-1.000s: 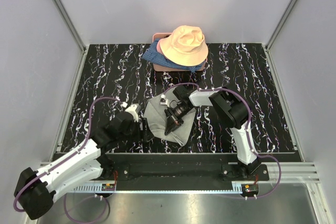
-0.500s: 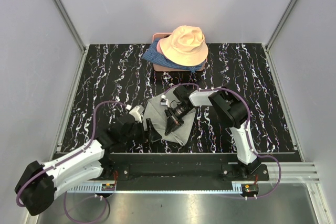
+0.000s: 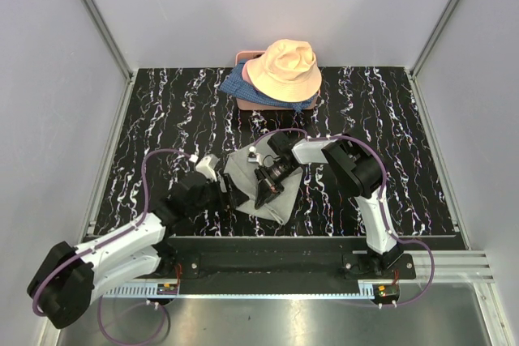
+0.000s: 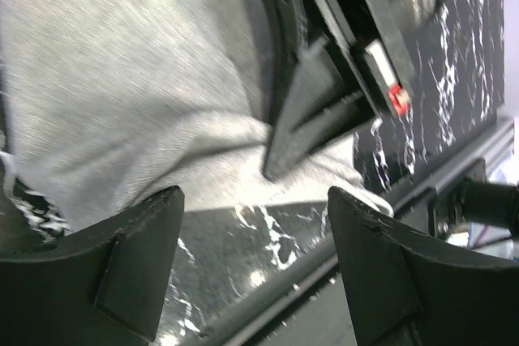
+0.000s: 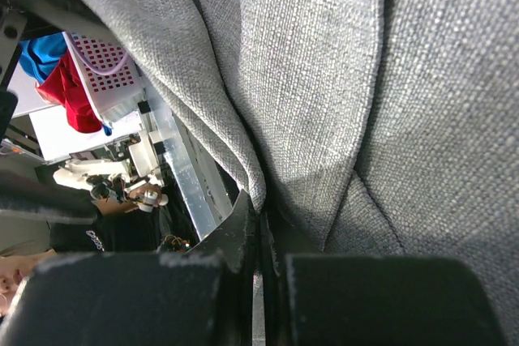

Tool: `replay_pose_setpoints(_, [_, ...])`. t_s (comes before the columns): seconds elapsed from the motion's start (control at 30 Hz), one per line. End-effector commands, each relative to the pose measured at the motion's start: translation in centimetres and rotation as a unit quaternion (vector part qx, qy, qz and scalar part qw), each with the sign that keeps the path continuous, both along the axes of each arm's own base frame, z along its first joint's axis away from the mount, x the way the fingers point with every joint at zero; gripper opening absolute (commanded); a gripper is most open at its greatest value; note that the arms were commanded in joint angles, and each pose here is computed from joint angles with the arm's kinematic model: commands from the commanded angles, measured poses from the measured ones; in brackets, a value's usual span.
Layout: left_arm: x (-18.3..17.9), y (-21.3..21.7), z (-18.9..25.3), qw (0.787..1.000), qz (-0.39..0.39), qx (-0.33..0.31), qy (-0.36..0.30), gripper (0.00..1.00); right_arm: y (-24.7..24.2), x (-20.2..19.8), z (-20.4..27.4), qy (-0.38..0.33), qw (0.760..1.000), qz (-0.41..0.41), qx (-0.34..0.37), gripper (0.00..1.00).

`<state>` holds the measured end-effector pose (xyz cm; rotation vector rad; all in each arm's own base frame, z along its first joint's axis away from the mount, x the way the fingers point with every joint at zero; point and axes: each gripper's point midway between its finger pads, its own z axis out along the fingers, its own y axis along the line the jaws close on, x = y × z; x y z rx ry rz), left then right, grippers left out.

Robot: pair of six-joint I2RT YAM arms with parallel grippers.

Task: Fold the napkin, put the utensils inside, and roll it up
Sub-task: Roll the napkin with the utensil

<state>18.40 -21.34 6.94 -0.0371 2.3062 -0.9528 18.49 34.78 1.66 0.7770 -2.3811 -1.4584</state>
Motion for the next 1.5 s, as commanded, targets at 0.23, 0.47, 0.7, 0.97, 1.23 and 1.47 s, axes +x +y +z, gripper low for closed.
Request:
replay_pose_setpoints(0.23, [2.4, 1.3, -1.2, 0.998, 0.025, 0.010, -0.051, 0.74, 0.2, 0.7, -0.1, 0.001, 1.000, -0.004, -0.004, 0.00])
replay_pose_setpoints(0.47, [3.3, 2.3, -1.7, 0.997, 0.053, 0.016, -0.059, 0.73, 0.0, 0.6, -0.3, 0.004, 1.000, -0.005, -0.007, 0.00])
replay_pose_setpoints(0.7, [3.6, 2.8, -2.1, 0.996, 0.070, 0.008, -0.064, 0.72, 0.1, 0.5, -0.4, 0.008, 1.000, -0.004, -0.008, 0.00])
replay_pose_setpoints(0.97, [2.8, 3.5, -4.4, 0.996, 0.077, 0.037, -0.010, 0.70, 0.2, 0.9, 0.5, -0.008, 1.000, -0.007, -0.005, 0.17])
replay_pose_setpoints(1.23, [2.6, 3.1, -3.6, 0.997, 0.062, 0.041, -0.002, 0.70, 0.2, 2.1, 3.5, -0.071, 0.997, -0.027, -0.008, 0.50])
replay_pose_setpoints(1.47, [2.7, 2.9, -3.5, 0.997, 0.057, 0.044, 0.003, 0.70, -1.1, 3.0, 6.0, -0.143, 0.987, -0.062, -0.034, 0.56])
